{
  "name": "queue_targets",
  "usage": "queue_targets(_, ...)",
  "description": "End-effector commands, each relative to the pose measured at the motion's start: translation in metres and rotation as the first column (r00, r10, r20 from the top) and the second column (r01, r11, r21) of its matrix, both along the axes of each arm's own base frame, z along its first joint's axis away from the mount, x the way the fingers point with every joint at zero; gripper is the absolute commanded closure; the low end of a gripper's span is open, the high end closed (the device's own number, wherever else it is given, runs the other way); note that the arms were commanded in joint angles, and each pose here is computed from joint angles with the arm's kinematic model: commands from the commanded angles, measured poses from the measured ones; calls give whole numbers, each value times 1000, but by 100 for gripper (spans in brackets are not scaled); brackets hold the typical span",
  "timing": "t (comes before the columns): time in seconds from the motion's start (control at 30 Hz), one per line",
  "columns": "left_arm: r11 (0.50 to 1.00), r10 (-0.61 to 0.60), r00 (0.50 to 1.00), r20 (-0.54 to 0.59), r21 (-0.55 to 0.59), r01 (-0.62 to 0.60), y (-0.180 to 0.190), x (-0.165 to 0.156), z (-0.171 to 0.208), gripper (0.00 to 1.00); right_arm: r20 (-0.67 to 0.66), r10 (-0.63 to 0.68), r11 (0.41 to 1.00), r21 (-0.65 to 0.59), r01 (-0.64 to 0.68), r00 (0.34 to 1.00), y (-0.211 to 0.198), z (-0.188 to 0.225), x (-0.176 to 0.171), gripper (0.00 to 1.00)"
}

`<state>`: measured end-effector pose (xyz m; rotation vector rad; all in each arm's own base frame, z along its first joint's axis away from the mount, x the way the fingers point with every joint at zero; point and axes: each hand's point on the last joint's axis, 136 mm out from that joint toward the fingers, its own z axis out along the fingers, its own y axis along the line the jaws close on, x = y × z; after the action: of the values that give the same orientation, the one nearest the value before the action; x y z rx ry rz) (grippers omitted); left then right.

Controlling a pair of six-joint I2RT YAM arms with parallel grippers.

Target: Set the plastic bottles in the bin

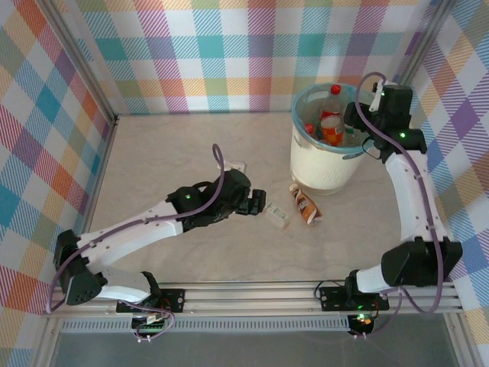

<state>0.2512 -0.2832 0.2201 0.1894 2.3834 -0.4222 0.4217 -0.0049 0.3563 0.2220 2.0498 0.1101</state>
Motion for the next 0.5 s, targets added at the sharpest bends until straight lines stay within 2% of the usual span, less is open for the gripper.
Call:
queue_targets(0.0,988,116,972,-204,-81,-135,-8,-9,-20,0,133,-3,999,34,-1,991,1,41,-27,28)
queue_targets(0.23,966,72,897,-435,-195,-172,-64,-16,-64,0,284,8,999,41,-20,959,4,68,-72,28)
queue_targets(0.47,958,73,841,-536,-196,-208,-103,-7,-94,0,302,45,996,65,-68,952,14,60,-94,27)
